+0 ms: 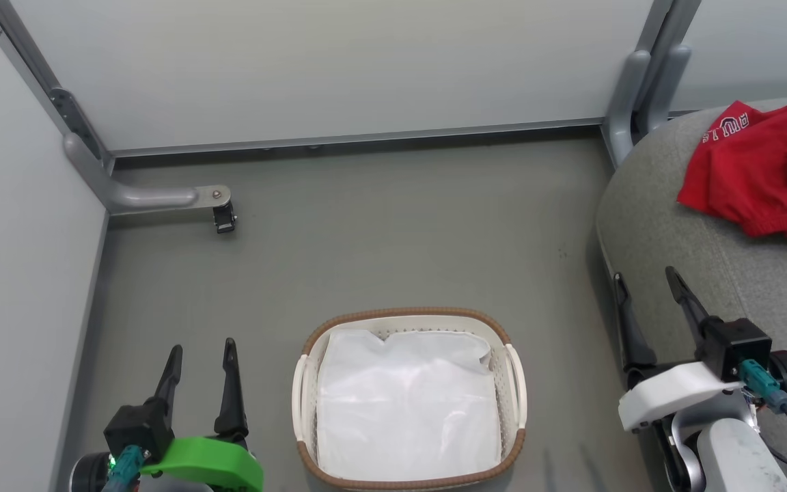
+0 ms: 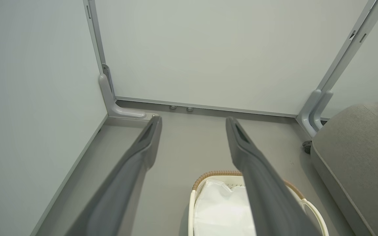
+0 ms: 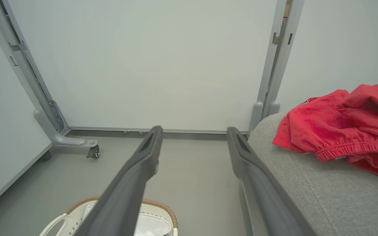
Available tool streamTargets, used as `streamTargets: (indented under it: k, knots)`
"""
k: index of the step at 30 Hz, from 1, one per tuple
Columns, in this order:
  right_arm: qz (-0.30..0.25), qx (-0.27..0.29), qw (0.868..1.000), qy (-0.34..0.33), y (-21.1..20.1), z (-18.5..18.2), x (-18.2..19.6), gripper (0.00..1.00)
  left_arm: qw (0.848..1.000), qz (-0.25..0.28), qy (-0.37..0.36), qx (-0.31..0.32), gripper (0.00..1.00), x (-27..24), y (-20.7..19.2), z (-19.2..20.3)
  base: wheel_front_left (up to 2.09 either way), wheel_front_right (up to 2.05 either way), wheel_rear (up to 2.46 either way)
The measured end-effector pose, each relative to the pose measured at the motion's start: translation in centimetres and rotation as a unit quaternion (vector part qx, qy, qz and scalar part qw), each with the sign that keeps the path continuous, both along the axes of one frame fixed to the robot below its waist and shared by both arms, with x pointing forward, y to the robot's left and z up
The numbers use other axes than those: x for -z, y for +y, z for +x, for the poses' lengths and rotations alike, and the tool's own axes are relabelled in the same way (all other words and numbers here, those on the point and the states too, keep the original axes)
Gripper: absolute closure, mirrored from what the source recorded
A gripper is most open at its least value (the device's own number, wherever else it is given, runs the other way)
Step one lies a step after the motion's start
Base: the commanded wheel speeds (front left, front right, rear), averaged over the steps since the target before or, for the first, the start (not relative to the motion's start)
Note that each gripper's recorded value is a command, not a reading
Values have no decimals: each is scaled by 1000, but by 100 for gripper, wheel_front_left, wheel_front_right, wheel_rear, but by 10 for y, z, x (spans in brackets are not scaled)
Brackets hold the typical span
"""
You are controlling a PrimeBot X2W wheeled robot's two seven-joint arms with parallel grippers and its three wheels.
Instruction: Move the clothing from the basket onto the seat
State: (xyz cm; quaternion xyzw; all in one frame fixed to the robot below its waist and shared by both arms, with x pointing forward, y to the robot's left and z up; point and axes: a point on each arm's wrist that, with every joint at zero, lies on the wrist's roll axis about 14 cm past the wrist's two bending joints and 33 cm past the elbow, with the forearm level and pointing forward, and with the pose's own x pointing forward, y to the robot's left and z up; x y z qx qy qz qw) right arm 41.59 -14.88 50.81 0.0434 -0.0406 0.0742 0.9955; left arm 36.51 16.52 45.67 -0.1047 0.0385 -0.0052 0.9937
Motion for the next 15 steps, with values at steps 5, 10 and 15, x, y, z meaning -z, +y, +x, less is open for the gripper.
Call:
streamTargets:
  k: [5, 10, 15]
  knots:
    - [-4, 3, 1000, 4, -3, -13, 4, 0, 1000, -9, 5, 3, 0, 3, -5, -6, 0, 0, 0]
    - [4, 8, 1000, 11, -6, -19, 8, 0, 1000, -13, 5, 3, 0, 3, -6, -7, 0, 0, 0]
    - [9, 4, 1000, 12, -3, -22, 8, 0, 1000, -14, 5, 5, 0, 3, -7, -8, 0, 0, 0]
